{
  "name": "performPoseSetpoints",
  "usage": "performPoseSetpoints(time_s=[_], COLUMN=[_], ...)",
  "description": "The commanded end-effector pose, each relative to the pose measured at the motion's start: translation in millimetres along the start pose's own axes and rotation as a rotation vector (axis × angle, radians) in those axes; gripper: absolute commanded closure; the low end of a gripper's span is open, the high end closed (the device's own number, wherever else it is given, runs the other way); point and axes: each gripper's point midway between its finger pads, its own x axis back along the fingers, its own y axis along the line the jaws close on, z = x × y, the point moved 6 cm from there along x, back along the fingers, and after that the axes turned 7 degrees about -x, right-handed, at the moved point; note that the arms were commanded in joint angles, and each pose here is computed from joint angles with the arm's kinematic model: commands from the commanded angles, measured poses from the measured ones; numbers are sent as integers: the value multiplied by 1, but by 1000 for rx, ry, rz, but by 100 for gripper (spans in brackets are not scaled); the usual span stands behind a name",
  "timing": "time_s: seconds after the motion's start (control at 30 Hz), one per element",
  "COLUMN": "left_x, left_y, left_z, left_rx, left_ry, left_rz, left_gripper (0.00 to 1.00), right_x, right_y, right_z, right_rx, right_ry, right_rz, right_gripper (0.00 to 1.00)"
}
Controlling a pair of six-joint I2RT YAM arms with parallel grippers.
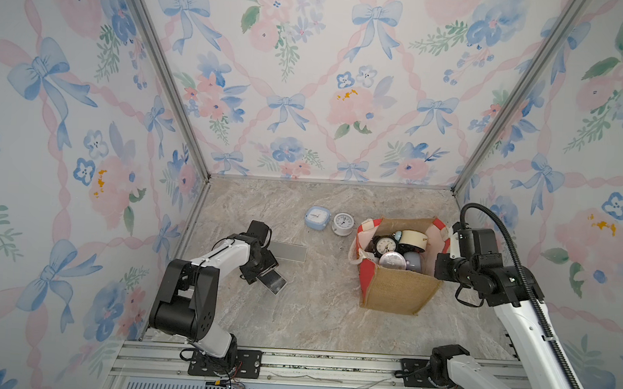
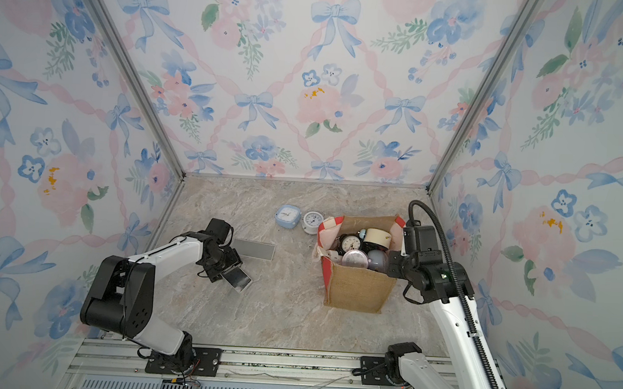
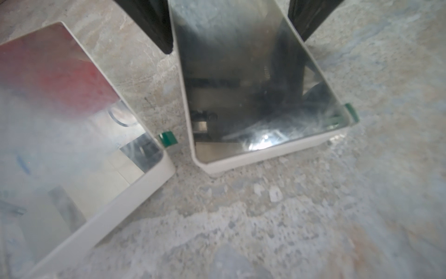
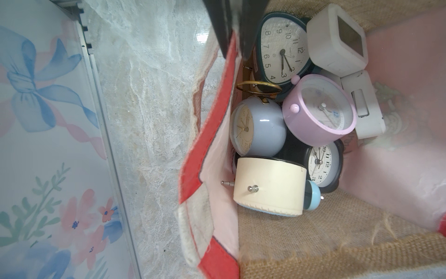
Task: Put the alarm clock into the canvas bag
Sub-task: Pick up the alarm from the center of the board, then place the alarm at the canvas bag.
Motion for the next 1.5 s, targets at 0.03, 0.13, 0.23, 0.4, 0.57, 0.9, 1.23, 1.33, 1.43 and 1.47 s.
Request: performPoseSetpoints(time_s=[0.03,0.13,0.23,0.4,0.57,0.9,1.23,1.33,1.43,1.47], left_x=[-8,-4,4,24,53,140,211,224,234,237], left_y=[6,5,3,-6,-21,-80,-158,-181,-206,-215], left_z=[4,4,2,-4,-12,-22,-9,1,13,18], left_rx=[-25,-28,-38,-75,-161,-380,-554,-608,-658,-678], left_ry=[35,24,0,-55,-129,-374,-506,-519,-527,-526], left_rz=[-34,-23,-3,65,153,331,535,580,619,634], left_gripper=[35,38,40,44,48,55,58,60,61,61], right_x=[7,7,7,5,5,3,3,3,2,2], right_y=[-2,-2,-1,0,0,2,3,3,3,3], right_z=[-2,-3,-3,-4,-5,-7,-9,-9,-8,-9], right_rx=[16,17,17,18,19,20,20,19,22,21], right_ry=[-50,-49,-48,-42,-38,-27,-27,-24,-22,-23], right_rz=[10,10,9,9,11,8,7,7,4,3], right_gripper=[94,94,94,94,94,95,95,95,95,95])
